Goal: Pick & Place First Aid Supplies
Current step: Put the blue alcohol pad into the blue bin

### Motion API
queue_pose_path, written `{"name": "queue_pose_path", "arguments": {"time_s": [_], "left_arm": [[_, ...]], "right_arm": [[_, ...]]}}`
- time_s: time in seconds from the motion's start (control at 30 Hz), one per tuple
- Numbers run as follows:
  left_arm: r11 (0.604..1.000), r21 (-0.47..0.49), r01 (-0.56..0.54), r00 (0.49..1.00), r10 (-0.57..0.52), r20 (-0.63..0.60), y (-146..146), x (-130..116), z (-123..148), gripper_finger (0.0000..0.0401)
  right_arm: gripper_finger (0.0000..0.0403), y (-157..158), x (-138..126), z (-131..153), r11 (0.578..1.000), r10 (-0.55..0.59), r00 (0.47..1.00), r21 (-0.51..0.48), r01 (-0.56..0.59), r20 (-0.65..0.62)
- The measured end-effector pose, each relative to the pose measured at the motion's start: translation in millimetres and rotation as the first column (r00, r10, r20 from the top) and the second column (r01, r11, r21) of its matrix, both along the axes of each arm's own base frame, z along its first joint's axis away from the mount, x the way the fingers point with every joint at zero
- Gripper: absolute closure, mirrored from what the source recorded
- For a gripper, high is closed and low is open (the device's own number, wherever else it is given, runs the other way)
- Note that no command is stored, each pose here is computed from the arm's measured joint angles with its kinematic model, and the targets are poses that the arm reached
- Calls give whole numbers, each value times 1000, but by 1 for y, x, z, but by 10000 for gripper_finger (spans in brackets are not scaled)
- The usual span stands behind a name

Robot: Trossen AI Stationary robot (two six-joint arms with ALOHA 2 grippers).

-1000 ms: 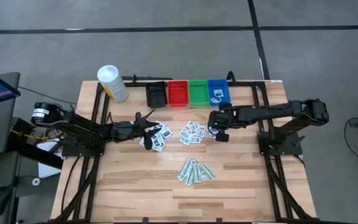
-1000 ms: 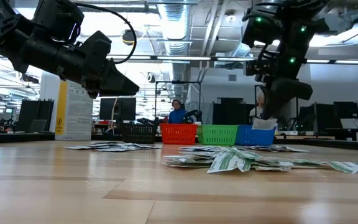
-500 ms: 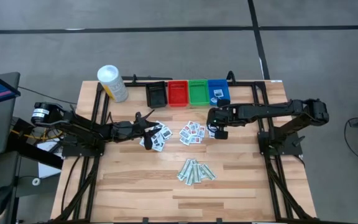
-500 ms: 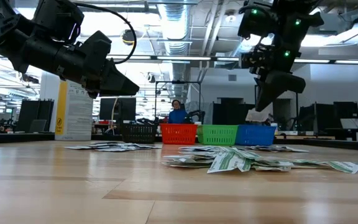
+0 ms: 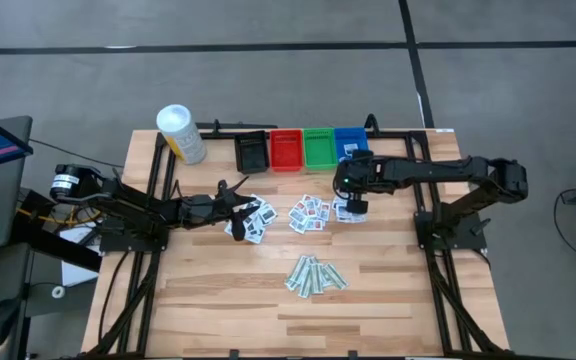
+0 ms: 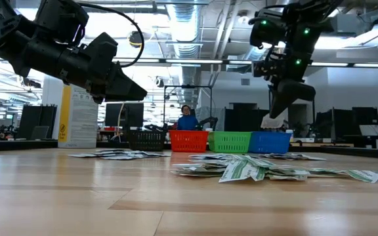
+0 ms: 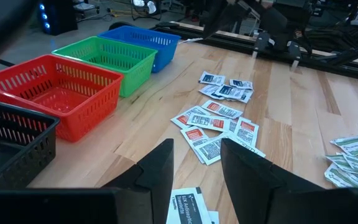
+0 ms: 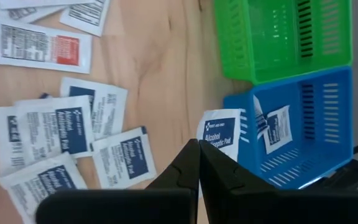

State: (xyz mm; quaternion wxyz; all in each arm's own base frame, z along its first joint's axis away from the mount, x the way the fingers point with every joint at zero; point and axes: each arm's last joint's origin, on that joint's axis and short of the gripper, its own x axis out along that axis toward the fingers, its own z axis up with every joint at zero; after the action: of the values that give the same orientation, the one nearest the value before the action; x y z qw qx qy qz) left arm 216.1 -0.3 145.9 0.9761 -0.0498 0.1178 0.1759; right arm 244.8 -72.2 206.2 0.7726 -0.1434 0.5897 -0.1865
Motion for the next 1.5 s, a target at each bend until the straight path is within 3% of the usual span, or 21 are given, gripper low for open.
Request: {"name": "queue_pose_path", "arguments": {"time_s": [0.83,1.03,1.5], "left_arm": [[1000,0,0,1000,0,0,0,0,0,267],[1000,0,0,1000,0,0,0,0,0,267],[1000,0,0,1000,0,-1,0,0,0,267]], "right_arm": [[403,-36,-6,3,999,-17,1000,-43,17,13],[403,-57,-8,6,1000,8,996,-17,-7,91],[403,-96,-28,8,993,-94,973,88,77,211]]}}
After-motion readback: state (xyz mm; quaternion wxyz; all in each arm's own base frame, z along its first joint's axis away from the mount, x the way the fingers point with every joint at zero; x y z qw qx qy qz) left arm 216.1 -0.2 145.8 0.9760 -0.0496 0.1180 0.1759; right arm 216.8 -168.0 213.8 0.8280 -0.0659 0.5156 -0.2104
